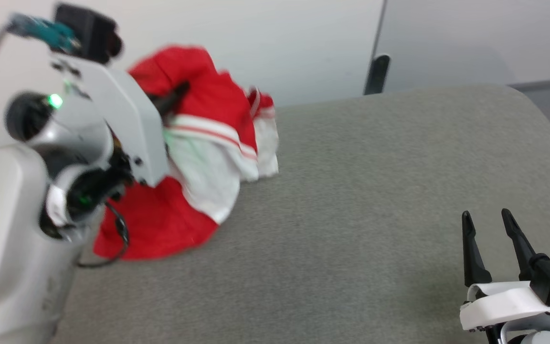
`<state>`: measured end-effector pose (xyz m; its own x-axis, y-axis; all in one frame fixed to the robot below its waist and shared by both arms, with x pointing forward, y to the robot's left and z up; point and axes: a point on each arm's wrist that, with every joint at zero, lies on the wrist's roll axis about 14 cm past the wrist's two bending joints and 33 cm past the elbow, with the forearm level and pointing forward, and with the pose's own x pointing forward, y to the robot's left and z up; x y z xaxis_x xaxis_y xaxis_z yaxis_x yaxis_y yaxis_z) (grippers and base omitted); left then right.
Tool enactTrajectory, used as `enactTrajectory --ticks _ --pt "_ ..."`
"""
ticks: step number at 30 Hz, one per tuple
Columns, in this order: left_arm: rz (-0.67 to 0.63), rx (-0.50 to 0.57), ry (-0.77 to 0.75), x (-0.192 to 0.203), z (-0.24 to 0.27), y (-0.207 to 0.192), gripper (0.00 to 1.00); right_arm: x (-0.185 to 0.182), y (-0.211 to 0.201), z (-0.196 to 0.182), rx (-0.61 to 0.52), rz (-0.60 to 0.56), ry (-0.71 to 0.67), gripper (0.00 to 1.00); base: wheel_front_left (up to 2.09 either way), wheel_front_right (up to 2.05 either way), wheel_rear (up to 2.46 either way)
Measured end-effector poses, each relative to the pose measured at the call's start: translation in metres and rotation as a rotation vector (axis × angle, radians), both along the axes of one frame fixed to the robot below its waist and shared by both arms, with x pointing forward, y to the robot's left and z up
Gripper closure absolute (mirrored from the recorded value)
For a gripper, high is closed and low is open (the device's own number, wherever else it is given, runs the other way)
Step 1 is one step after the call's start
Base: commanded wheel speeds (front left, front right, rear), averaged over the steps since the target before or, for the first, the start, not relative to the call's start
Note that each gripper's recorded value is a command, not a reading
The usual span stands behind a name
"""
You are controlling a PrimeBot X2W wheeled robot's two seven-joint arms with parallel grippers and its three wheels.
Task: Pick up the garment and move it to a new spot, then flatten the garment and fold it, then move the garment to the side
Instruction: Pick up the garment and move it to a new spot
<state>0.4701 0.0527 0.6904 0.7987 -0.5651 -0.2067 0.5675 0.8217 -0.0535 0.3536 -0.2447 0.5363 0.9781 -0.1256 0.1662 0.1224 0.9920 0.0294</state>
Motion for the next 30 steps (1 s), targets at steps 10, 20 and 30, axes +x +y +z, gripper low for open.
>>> enactTrajectory --ticks 10,20,30 --pt "-0.16 0.066 0.311 -0.017 -0.108 -0.06 1.0 -0.018 -0.032 -0.016 0.032 -0.106 0.048 0.0 0.0 0.0 0.0" --pt "-0.23 0.16 0.61 -0.047 -0.208 -0.071 0.89 -0.014 -0.034 -0.033 0.053 -0.117 0.1 0.0 0.0 0.0 0.0" --pt "-0.206 0.185 0.655 -0.052 -0.219 -0.059 0.0 -0.002 -0.021 -0.035 0.064 -0.072 0.102 0.0 0.0 0.0 0.0"
